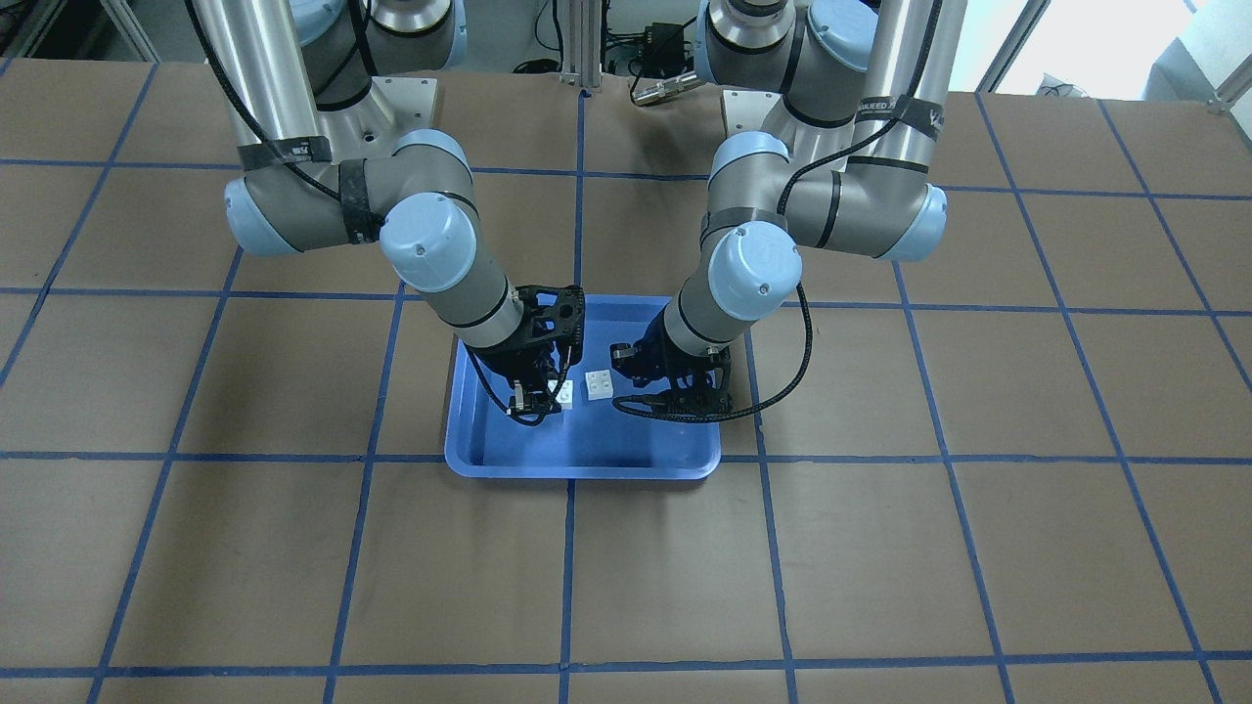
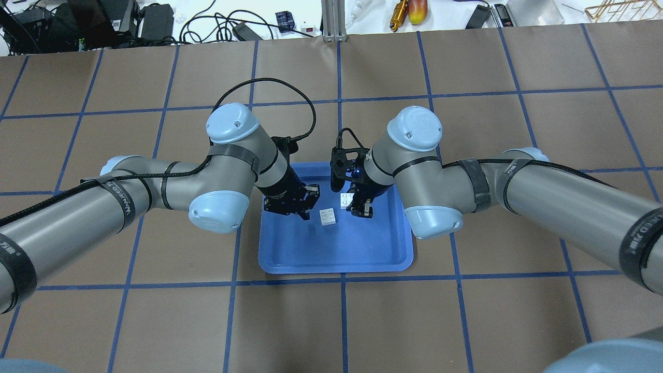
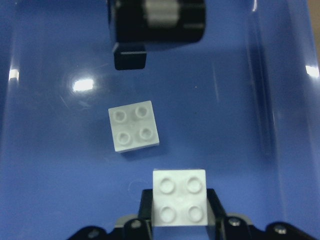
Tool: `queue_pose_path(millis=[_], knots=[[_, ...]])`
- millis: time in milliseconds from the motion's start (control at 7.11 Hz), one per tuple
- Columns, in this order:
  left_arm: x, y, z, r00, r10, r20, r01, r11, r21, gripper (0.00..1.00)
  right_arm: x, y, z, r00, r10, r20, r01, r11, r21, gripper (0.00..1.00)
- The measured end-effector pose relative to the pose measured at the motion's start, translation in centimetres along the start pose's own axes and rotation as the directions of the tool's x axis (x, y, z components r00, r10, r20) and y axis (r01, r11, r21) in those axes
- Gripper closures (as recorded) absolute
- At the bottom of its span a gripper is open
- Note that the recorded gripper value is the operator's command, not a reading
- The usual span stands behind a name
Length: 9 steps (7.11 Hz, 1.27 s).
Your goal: Assemble white blocks and place on blue tray
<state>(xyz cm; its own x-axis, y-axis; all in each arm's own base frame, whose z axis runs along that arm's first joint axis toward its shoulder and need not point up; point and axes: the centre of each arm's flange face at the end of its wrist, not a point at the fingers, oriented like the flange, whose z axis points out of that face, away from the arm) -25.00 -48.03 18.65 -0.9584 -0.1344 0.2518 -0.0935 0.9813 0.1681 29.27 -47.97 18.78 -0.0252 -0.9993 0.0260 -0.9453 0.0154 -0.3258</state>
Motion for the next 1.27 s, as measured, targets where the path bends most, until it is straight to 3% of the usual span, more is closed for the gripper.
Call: queue_pose_path(millis=[422,1266], knots=[[0.3,-0.19,0.65,0.999,-0.021,-0.038,0.02,1.0,-0.004,1.0,-0.47,-0.74,1.09,1.0,-0.02,0.008,0.02,1.0,-0.001,1.0],[0.51,-0.1,0.86,0.999,-0.028,-0.045,0.028,1.0,-0.007,1.0,-0.83,-0.79,1.32,1.0,-0.021,0.016,0.022,1.0,-0.021,1.0]])
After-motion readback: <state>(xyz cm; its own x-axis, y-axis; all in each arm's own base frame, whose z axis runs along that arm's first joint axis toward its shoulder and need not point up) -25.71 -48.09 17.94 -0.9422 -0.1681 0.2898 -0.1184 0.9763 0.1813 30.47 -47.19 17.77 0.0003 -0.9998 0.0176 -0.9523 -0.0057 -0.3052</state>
